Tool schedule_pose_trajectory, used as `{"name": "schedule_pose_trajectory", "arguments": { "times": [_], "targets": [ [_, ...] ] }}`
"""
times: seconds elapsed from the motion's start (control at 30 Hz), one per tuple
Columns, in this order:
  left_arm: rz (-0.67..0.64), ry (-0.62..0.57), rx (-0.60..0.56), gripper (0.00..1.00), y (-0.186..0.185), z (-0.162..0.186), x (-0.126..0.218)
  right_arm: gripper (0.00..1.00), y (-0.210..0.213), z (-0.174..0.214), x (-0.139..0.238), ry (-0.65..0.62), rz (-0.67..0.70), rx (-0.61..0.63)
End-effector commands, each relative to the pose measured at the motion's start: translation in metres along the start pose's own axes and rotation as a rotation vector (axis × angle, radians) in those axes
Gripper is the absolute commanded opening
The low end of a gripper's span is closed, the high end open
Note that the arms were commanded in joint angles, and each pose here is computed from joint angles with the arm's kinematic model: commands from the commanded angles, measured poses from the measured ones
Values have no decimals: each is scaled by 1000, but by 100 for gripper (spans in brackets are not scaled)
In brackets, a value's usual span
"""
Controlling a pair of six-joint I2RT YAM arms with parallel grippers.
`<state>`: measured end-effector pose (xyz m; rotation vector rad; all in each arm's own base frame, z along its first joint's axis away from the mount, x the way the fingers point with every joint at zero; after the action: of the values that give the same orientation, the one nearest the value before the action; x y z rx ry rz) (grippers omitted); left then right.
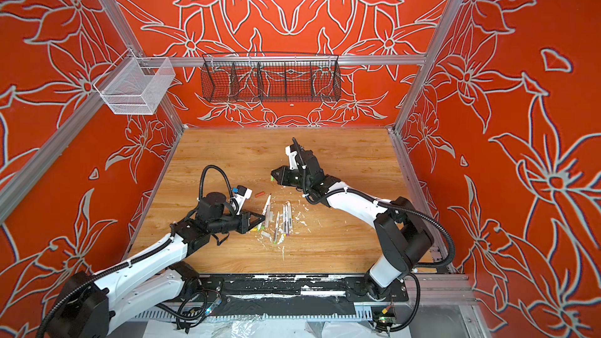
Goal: Insert the pens into the pen caps
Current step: 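Bring the green cap above the marker tip held by the left gripper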
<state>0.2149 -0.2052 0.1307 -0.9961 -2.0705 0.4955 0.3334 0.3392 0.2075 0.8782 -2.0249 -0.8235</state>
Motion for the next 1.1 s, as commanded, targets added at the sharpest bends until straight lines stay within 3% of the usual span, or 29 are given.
{"name": "schedule_pose_trajectory", "arguments": {
  "times": [0.0, 0.17, 1.07],
  "targets": [
    [6, -72, -73, 0, -8, -19, 4, 15, 17, 4, -4, 8, -62, 0],
    [-54, -100, -85, 0, 2, -23, 8, 15, 24, 8, -6, 15, -78, 18],
    [-57, -190, -78, 0, 7, -40, 21, 15, 34, 20, -15, 49, -100, 55]
  ]
}}
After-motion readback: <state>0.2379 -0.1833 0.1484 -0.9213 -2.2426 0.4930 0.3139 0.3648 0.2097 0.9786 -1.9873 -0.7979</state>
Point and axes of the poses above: each gripper's point midway between its finger pads, its own x axis back along the fingers, its own y axis along the line the jaws close on, z = x × y, the point moved 1 cm from there along x, back along the fingers, and after that the axes turned 4 degrees about -x, right-handed, at the moved point
